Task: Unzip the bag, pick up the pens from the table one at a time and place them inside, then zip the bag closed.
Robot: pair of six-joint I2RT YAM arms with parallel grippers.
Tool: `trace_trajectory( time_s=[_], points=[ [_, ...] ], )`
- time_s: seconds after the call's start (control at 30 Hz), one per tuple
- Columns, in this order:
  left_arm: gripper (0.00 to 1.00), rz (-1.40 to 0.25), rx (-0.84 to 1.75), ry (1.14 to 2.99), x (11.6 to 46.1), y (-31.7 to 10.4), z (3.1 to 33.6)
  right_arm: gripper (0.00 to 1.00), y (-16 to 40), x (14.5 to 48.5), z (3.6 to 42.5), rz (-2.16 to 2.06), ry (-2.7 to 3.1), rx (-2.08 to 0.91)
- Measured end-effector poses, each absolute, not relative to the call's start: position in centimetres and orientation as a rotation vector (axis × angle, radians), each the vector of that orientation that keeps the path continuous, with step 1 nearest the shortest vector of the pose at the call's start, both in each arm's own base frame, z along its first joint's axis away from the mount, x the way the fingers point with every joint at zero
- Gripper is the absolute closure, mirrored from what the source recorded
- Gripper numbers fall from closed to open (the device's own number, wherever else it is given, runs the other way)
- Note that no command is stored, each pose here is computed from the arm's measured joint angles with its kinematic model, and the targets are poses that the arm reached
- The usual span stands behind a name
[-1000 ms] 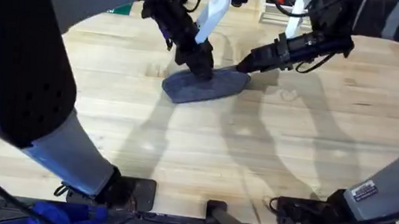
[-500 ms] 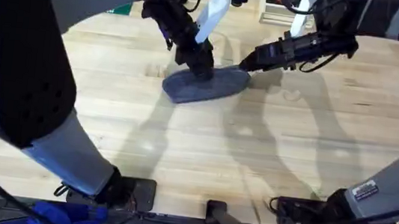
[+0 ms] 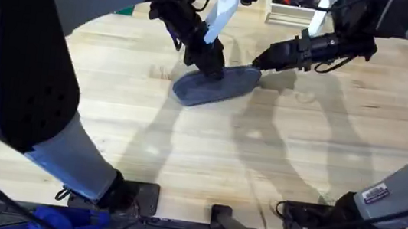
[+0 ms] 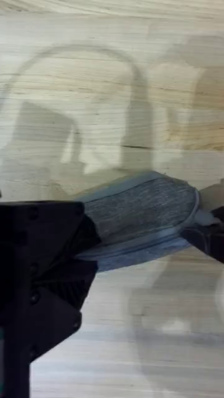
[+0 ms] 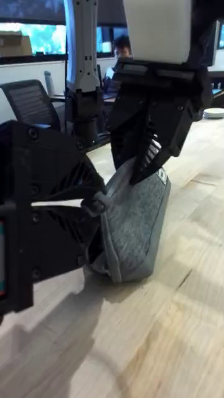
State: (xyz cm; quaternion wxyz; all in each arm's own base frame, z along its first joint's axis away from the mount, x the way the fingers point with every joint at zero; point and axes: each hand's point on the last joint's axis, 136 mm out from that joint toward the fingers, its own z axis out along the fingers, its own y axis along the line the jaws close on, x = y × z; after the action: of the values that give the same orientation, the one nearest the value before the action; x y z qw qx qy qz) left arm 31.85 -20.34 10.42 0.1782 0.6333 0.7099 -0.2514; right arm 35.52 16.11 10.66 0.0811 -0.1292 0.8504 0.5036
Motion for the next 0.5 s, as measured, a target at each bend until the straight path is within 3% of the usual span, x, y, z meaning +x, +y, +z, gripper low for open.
trace_trajectory(
  time_s=[0.5],
  points=[
    [0.959, -0.714, 1.794, 2.012, 31.7, -20.3, 10.4, 0.97, 13.4, 36.2, 8.7, 1.323, 2.645, -0.333]
  ],
)
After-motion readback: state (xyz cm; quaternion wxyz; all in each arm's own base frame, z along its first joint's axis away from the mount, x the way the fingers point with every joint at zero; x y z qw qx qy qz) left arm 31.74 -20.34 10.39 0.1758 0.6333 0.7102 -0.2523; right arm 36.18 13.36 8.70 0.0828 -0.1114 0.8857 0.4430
